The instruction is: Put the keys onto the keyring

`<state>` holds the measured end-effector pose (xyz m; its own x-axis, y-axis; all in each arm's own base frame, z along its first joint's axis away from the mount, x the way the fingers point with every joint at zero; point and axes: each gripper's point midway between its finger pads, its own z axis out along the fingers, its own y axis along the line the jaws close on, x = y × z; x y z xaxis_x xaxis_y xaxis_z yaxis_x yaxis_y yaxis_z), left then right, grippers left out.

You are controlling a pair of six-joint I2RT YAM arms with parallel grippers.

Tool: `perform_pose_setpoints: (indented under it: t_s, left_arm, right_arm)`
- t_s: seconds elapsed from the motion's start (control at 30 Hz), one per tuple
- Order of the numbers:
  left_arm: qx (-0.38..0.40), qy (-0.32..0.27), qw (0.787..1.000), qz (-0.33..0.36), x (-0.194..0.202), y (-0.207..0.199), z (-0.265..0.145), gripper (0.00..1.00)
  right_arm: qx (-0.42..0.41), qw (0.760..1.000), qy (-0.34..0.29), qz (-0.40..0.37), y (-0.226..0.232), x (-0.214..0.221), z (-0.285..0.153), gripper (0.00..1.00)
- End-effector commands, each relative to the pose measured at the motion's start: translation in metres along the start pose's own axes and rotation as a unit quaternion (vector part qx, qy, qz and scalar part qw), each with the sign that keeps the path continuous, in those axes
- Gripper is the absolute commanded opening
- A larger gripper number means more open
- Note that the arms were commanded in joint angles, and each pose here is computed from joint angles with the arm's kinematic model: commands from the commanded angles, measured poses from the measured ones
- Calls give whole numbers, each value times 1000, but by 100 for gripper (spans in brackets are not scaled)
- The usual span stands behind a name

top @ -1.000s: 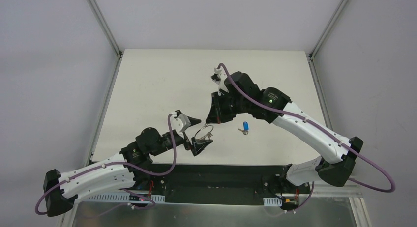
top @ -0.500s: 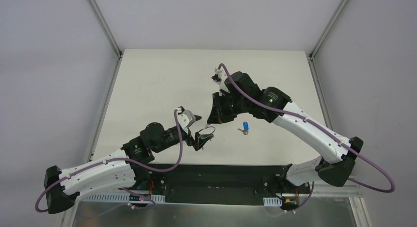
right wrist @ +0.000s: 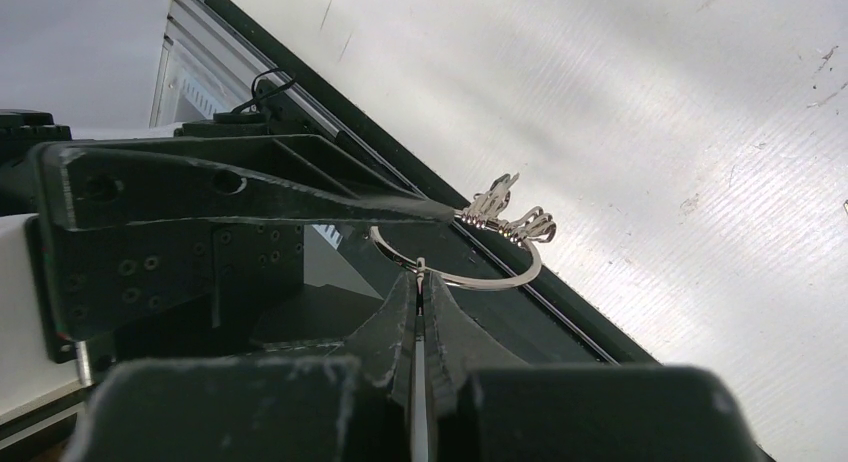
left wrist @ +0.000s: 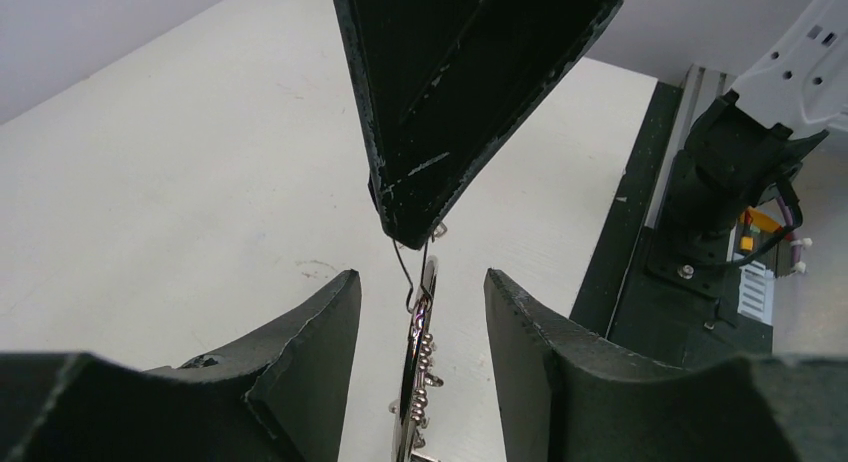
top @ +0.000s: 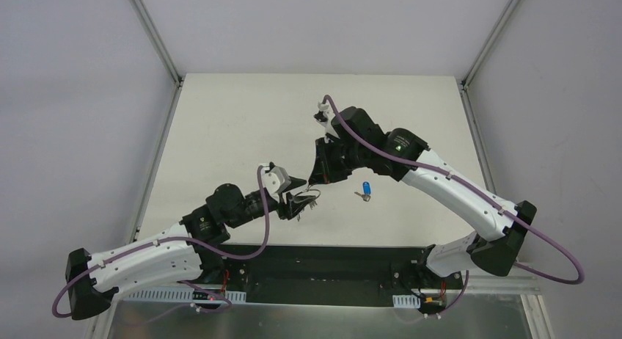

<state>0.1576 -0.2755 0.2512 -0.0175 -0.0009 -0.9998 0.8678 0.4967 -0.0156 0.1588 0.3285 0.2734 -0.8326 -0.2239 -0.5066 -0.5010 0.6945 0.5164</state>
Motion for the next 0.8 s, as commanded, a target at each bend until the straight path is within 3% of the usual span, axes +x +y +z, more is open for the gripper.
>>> perform_pose_setpoints:
  t_s: [0.0,0.77]
  left_arm:
    - [9,-56,998,4,-26,-3,-4,46]
    - [11,-56,998,9,-25,-3,0,31]
  right_arm:
    - [-15,1000,-23,-5,11,-14,-11,0]
    - [-26,999,-23,-5,15,-13,-14,0]
